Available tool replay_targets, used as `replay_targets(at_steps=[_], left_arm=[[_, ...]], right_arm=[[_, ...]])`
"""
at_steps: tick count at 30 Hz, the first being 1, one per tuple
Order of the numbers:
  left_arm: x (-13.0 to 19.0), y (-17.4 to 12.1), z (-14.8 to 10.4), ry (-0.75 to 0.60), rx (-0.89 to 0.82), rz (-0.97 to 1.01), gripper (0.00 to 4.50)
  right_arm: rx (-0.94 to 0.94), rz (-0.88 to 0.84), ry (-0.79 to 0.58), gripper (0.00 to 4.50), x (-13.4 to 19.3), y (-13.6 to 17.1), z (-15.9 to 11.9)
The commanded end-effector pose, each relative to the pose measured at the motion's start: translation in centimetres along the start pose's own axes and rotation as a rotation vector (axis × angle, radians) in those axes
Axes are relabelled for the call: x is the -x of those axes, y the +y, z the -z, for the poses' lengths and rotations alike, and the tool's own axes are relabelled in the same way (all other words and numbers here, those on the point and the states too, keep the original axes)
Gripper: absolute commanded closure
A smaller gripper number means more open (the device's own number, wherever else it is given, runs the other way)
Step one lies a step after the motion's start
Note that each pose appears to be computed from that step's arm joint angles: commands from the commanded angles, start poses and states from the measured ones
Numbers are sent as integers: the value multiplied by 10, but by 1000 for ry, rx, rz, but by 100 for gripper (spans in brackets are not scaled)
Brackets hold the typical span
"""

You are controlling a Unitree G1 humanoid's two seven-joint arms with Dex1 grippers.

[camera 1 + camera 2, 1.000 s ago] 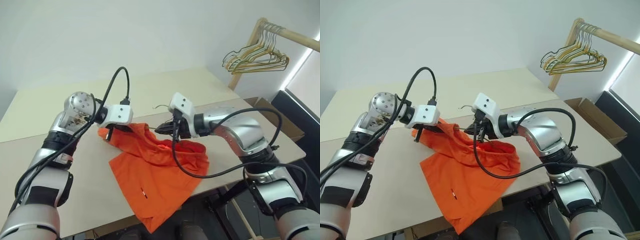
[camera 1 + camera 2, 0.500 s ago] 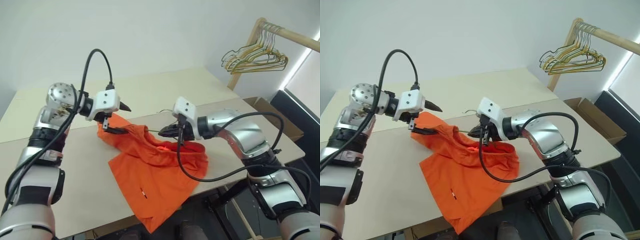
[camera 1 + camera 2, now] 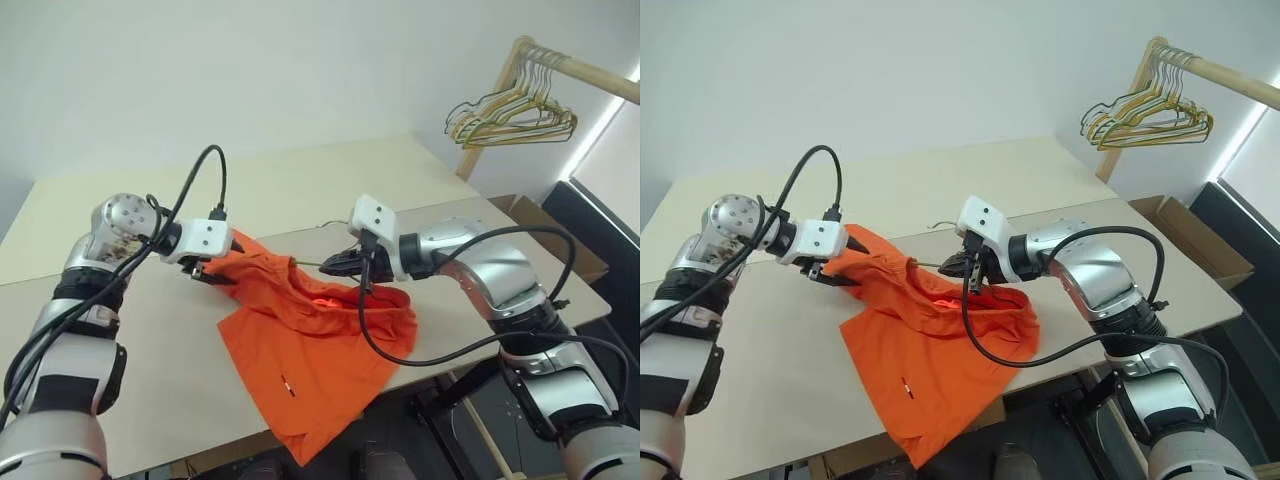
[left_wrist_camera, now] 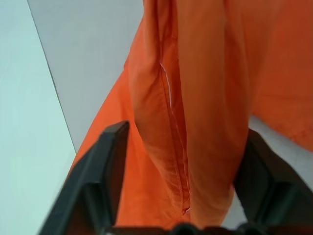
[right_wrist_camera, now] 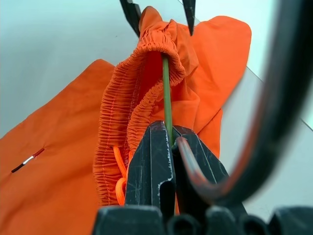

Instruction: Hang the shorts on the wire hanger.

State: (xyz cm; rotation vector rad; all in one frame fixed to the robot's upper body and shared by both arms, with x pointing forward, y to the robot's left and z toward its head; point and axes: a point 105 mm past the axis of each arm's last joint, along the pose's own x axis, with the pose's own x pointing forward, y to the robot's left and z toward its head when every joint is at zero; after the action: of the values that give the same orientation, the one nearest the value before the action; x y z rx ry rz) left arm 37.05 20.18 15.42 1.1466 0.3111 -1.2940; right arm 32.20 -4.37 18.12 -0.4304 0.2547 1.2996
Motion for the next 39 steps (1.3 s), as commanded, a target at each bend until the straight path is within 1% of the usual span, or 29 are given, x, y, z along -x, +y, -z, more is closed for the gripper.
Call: replay_targets(at_steps=[1, 4, 6, 7, 14, 15, 16, 18, 25, 28, 30, 31, 39], left_arm=[[12, 12, -5, 8, -46, -39, 277], [16, 15, -6, 11, -49, -44, 382], [18, 16, -6, 16, -58, -49, 440], [19, 17, -6, 17, -62, -48, 446], [21, 16, -12, -9, -63, -20, 446], [22, 16, -13, -13, -62, -18, 405], [22, 18, -14, -16, -66, -29, 385], [24, 21, -15, -19, -65, -51, 330], [27, 26, -21, -54, -41, -58, 330], [27, 22, -23, -73, -32, -29, 384], [27, 19, -23, -80, -33, -6, 438], [27, 18, -23, -80, -33, -3, 445], [30, 19, -21, -58, -42, -6, 445]], right_arm=[[42, 24, -48, 450, 11, -3, -13], [42, 23, -46, 450, 12, -2, -13], [41, 24, -45, 450, 11, -2, -13], [40, 24, -45, 450, 11, -2, -12], [35, 27, -43, 450, 10, -2, -10], [34, 27, -42, 450, 10, -2, -10], [33, 26, -41, 450, 10, -2, -9], [30, 24, -40, 450, 10, -1, -8], [20, 14, -35, 450, 10, 3, -4], [16, 15, -38, 450, 10, 3, -4], [14, 16, -40, 450, 11, 3, -4], [14, 16, -39, 450, 11, 2, -5], [13, 15, -33, 450, 11, 2, -3]])
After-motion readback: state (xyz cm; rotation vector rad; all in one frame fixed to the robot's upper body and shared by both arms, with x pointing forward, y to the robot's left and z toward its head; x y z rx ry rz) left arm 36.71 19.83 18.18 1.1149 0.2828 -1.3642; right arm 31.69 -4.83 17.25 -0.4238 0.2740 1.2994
